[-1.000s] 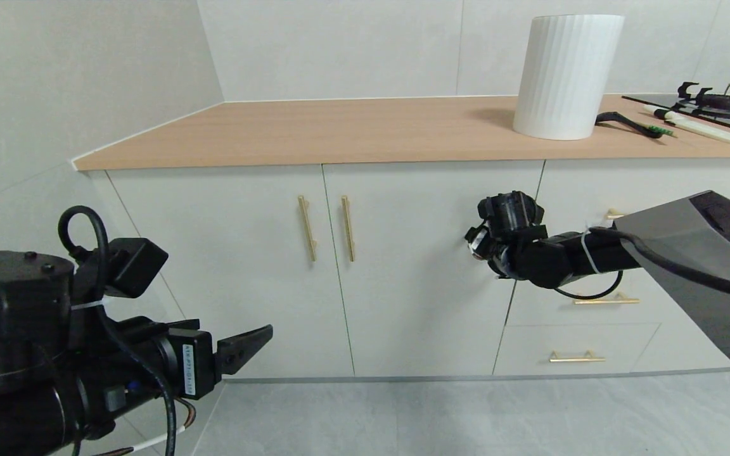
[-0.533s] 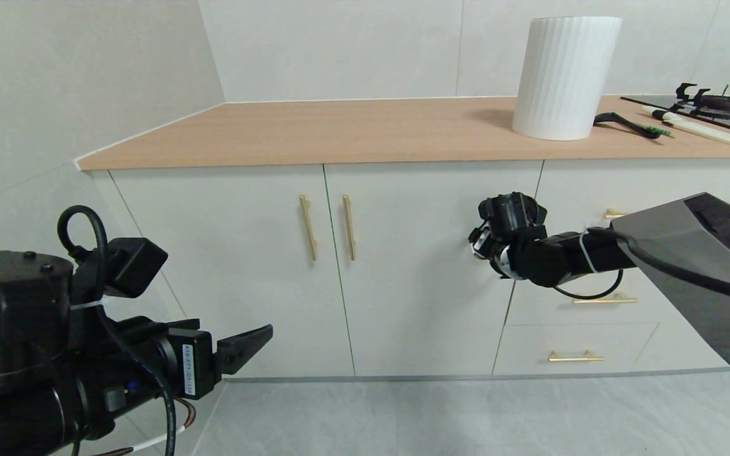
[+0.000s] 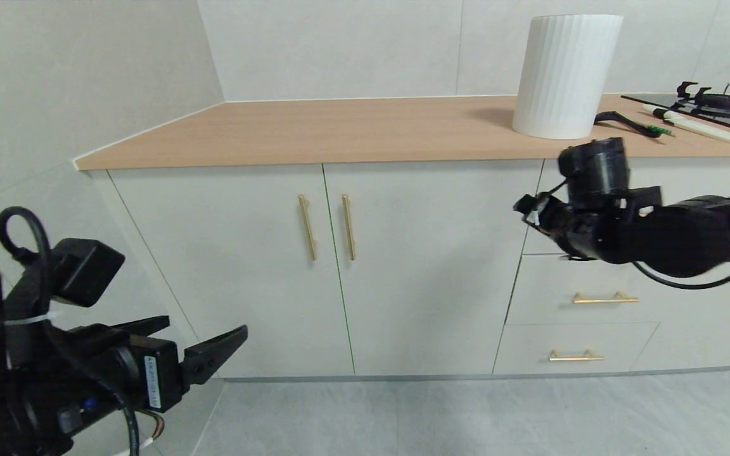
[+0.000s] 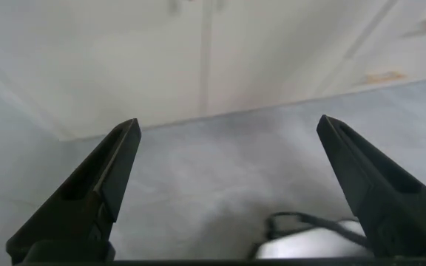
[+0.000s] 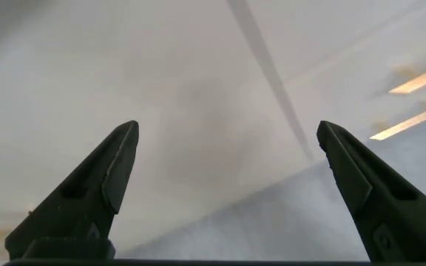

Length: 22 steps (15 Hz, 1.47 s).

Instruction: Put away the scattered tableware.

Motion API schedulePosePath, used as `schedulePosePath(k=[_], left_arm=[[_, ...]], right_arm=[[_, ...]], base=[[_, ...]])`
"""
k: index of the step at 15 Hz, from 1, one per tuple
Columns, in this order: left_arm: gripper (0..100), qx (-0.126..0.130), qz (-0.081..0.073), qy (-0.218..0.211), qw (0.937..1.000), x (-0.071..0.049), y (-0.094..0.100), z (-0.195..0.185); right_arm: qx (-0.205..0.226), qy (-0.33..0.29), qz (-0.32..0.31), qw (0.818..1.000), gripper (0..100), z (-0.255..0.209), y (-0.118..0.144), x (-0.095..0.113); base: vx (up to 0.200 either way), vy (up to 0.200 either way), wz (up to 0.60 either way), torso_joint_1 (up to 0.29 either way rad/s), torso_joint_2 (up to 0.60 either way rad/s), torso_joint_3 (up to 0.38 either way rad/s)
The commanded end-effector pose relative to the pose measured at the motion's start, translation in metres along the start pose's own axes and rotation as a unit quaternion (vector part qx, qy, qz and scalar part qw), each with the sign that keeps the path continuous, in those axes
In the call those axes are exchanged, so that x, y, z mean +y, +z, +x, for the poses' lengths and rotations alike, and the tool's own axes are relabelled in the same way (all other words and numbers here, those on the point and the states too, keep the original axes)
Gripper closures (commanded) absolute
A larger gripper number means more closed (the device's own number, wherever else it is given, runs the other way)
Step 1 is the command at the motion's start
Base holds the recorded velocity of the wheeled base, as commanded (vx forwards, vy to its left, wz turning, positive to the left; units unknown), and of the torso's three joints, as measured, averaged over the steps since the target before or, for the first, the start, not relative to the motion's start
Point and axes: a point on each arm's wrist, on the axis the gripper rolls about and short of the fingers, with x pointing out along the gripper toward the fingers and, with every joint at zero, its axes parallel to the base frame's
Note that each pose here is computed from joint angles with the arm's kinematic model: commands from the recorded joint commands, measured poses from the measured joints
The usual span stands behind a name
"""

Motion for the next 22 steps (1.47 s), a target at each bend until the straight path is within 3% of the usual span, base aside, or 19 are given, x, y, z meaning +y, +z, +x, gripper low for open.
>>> schedulePosePath(k=[1, 3, 5, 8, 11, 14, 15, 16, 17, 20, 22], left_arm=[[0, -0.047, 0.018, 0.044, 0.9978, 0.024, -0.022, -0.041], [0, -0.072, 0.016, 0.05, 0.9961, 0.034, -0.058, -0.071], [0, -0.103, 0.01, 0.055, 0.9931, 0.041, -0.086, -0.095], [0, -0.118, 0.008, 0.079, 0.9898, 0.047, -0.108, -0.118], [0, -0.124, 0.019, 0.107, 0.9864, 0.048, -0.129, -0.125], [0, -0.155, 0.017, 0.139, 0.978, 0.047, -0.154, -0.127], [0, -0.154, 0.015, 0.162, 0.9746, 0.047, -0.161, -0.124], [0, -0.178, 0.003, 0.185, 0.9666, 0.046, -0.163, -0.127], [0, -0.203, 0.005, 0.188, 0.961, 0.044, -0.166, -0.13], [0, -0.201, 0.013, 0.191, 0.9606, 0.045, -0.166, -0.129], [0, -0.205, 0.033, 0.183, 0.961, 0.044, -0.167, -0.127]], right_arm=[[-0.034, 0.026, -0.021, 0.999, 0, -0.132, 0.027, -0.073], [-0.075, 0.01, -0.076, 0.994, 0, -0.187, 0.023, -0.131], [-0.151, 0.001, -0.123, 0.981, 0, -0.239, 0.019, -0.174], [-0.236, 0.023, -0.163, 0.958, 0, -0.298, -0.004, -0.218], [-0.256, 0.0, -0.171, 0.951, 0, -0.33, -0.039, -0.256], [-0.251, -0.047, -0.132, 0.958, 0, -0.328, -0.052, -0.264], [-0.254, -0.064, -0.129, 0.956, 0, -0.327, -0.054, -0.263], [-0.267, -0.086, -0.125, 0.952, 0, -0.328, -0.06, -0.264], [-0.277, -0.083, -0.137, 0.947, 0, -0.329, -0.073, -0.269], [-0.244, -0.108, -0.162, 0.95, 0, -0.304, -0.093, -0.278], [-0.219, -0.109, -0.201, 0.949, 0, -0.284, -0.111, -0.286]], base=[[0.0, 0.0, 0.0, 0.0, 0.0, 0.0], [0.0, 0.0, 0.0, 0.0, 0.0, 0.0], [0.0, 0.0, 0.0, 0.0, 0.0, 0.0], [0.0, 0.0, 0.0, 0.0, 0.0, 0.0], [0.0, 0.0, 0.0, 0.0, 0.0, 0.0], [0.0, 0.0, 0.0, 0.0, 0.0, 0.0], [0.0, 0.0, 0.0, 0.0, 0.0, 0.0], [0.0, 0.0, 0.0, 0.0, 0.0, 0.0], [0.0, 0.0, 0.0, 0.0, 0.0, 0.0], [0.0, 0.0, 0.0, 0.0, 0.0, 0.0], [0.0, 0.0, 0.0, 0.0, 0.0, 0.0]])
